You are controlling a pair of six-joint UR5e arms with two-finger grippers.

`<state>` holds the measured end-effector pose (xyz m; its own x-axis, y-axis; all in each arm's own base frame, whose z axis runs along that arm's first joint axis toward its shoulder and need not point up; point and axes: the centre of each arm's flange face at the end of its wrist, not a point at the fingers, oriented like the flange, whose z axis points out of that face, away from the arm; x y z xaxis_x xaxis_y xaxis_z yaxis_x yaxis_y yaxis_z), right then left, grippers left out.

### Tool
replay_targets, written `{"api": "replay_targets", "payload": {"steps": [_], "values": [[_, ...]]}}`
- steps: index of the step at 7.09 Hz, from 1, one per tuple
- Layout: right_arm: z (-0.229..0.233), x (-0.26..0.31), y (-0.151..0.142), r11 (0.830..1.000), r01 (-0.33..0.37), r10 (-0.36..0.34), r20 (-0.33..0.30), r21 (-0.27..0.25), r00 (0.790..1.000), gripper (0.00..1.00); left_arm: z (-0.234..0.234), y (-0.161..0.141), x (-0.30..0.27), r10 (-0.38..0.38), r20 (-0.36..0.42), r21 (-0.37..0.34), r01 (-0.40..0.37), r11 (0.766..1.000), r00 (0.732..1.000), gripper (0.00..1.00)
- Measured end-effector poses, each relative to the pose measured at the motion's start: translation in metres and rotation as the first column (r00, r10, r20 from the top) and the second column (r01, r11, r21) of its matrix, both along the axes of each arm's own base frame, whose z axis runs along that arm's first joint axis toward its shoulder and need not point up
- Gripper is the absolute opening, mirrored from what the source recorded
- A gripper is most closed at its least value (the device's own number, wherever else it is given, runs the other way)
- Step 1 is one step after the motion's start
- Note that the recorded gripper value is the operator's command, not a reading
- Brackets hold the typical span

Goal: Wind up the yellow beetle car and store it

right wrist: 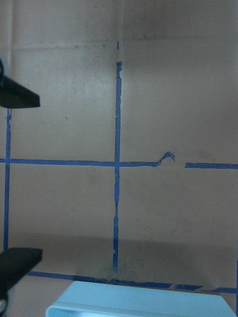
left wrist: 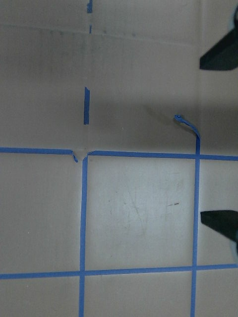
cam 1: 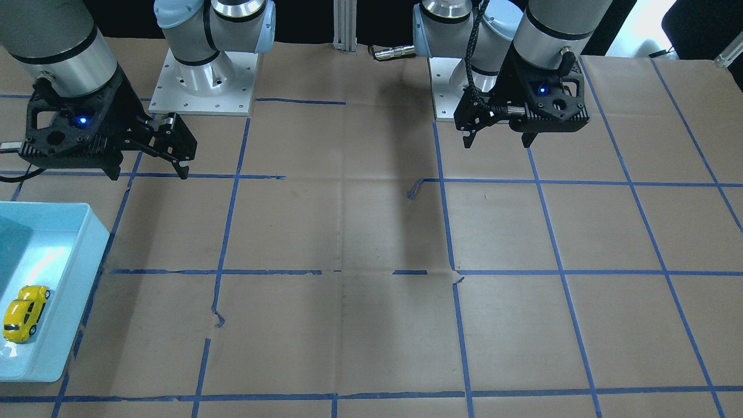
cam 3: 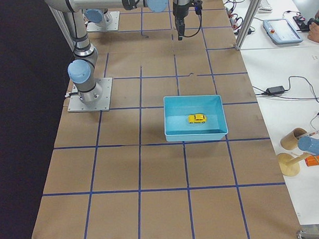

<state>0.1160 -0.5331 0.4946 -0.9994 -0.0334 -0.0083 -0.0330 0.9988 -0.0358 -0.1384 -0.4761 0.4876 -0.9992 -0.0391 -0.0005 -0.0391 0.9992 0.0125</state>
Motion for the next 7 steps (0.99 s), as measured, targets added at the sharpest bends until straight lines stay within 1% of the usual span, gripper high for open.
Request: {"api": "replay_targets", "payload": {"steps": [2, 7], "values": [[0.004, -0.0013, 0.0037, 1.0, -0.013, 0.013, -0.003, -0.014, 1.0, 1.0, -0.0012, -0.0005, 0.0005, 0.001, 0.0, 0.003, -0.001, 1.0, 1.0, 0.99], [0.0064, -0.002, 0.0033, 0.999, -0.014, 0.014, -0.004, -0.029, 1.0, 1.0, -0.001, -0.0011, 0.0007, 0.002, 0.0, 0.001, -0.002, 1.0, 1.0, 0.99]]}}
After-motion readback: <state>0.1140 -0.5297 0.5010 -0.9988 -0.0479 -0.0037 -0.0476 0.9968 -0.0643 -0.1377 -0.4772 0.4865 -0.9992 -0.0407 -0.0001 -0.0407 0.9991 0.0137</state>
